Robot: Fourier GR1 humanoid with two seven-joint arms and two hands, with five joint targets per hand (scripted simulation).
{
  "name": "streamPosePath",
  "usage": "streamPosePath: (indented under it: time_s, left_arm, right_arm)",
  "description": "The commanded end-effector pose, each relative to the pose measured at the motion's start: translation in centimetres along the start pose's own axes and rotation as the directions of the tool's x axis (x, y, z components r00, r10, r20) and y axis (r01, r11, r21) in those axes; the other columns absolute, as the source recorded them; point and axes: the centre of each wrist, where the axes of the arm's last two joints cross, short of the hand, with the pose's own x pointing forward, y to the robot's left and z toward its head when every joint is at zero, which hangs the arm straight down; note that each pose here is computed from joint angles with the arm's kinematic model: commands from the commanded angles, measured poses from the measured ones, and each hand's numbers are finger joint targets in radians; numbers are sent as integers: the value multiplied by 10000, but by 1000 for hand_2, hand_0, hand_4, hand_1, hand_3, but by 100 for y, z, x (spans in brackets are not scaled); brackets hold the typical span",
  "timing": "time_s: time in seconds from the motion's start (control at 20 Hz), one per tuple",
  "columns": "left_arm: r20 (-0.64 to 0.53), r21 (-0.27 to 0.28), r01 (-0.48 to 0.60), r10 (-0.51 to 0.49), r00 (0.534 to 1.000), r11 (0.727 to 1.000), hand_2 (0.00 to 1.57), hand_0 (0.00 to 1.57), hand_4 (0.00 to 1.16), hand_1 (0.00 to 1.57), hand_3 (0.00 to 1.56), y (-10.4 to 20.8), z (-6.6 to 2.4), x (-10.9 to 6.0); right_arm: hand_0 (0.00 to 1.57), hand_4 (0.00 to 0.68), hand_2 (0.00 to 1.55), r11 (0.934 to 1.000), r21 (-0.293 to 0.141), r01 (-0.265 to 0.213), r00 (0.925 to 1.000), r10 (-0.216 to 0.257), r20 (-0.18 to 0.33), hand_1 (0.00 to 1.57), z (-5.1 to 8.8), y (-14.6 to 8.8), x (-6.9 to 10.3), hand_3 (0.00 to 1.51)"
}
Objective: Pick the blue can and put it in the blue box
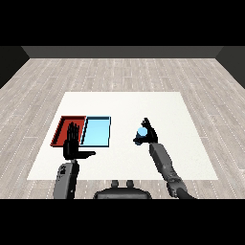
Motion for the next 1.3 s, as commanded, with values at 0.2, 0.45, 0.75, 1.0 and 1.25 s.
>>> streamPosePath:
  time_s: [0.2,0.45,0.75,1.0,1.25]
  left_arm:
    - [151,119,20,-21,9999,9999,0,0,0,0,0,91,-60,14]
    - [-161,17,-217,217,9996,9998,0,0,0,0,0,25,0,-63]
    - [62,-23,-283,283,9996,9996,0,0,0,0,0,10,132,62]
    - [-75,-356,-312,309,9995,9989,0,0,0,0,0,-4,68,36]
    - [-382,-339,-187,174,9991,9993,0,0,0,0,0,-113,31,-96]
  right_arm:
    - [0,0,0,9997,164,206,9995,-202,-235,0,11,-78,-2,0]
    - [1056,177,1218,9962,-532,-685,9975,675,-198,1056,-69,119,-80,1127]
    - [1564,676,1483,9833,-646,-1703,9819,1638,-952,1564,-220,323,-12,1441]
    - [1560,677,1487,9846,-567,-1654,9845,1615,-680,1560,-149,89,218,1435]
    - [1503,657,1460,9821,-593,-1788,9832,1805,256,1503,-97,177,220,1417]
